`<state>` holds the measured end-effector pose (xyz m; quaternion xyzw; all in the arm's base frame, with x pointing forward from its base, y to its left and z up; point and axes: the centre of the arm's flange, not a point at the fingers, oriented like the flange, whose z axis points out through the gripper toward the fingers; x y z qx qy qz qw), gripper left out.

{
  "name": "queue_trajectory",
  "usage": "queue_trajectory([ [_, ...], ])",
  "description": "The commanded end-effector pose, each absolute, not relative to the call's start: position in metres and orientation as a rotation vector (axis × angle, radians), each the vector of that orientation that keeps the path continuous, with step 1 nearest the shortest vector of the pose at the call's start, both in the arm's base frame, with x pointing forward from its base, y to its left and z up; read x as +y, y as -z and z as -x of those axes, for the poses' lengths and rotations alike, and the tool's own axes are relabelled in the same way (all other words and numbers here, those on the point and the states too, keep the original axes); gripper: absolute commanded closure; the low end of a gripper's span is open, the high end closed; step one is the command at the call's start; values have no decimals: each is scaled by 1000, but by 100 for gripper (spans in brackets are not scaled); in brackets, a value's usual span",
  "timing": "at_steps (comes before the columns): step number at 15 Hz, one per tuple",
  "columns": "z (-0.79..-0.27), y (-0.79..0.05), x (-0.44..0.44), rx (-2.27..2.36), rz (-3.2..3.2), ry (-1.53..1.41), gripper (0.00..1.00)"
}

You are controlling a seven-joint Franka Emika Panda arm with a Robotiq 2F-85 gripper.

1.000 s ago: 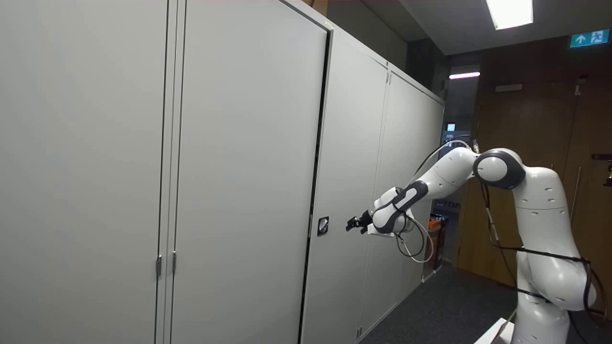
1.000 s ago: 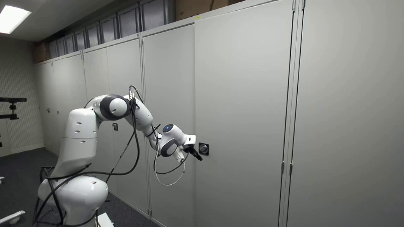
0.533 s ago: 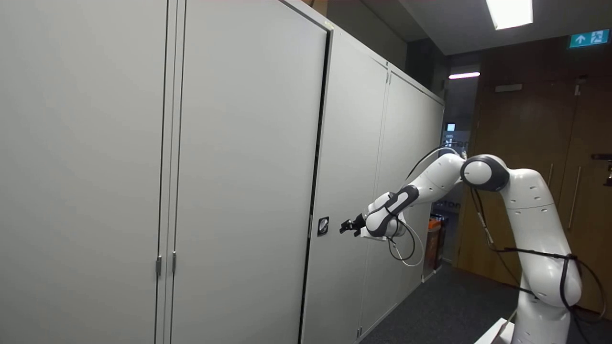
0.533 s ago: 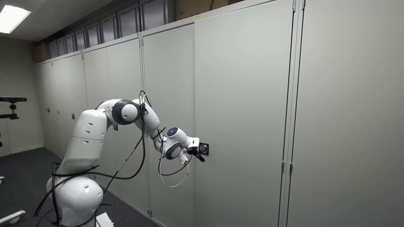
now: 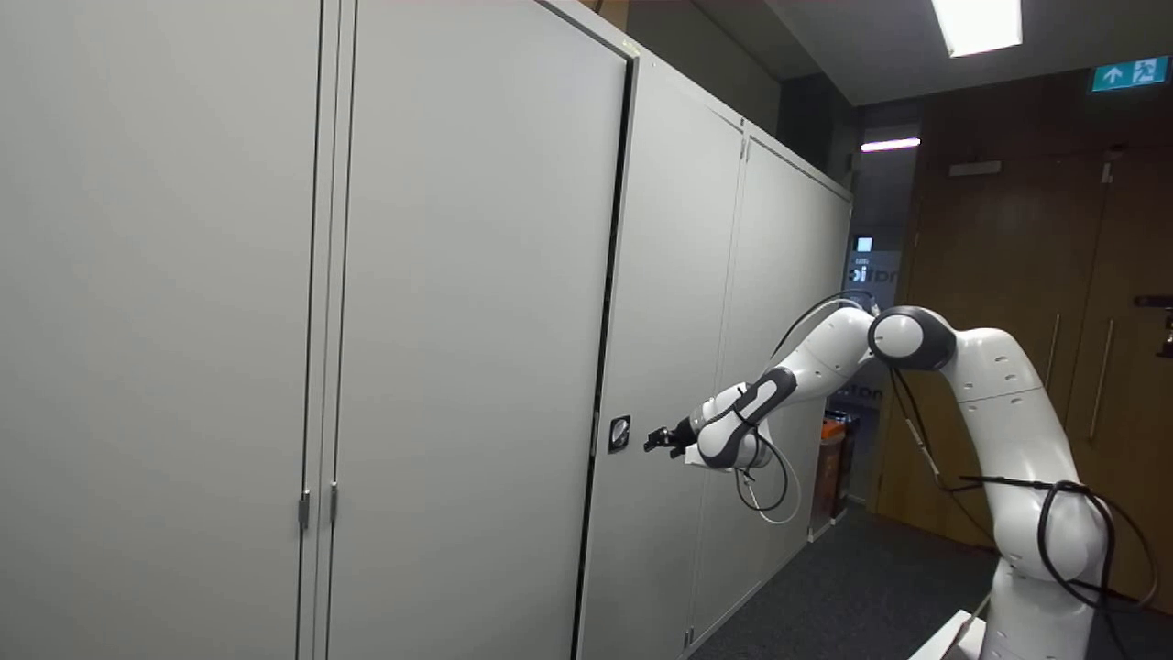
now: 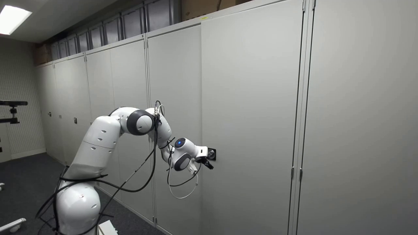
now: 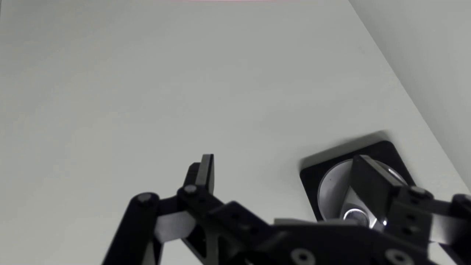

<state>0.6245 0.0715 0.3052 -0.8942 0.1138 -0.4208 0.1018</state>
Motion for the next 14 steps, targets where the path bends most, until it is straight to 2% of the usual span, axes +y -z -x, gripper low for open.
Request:
queue_trajectory([
  [1,-628,-304,55,301,2584,1308,0],
  [14,-634,-318,44,267,2503,1318,0],
])
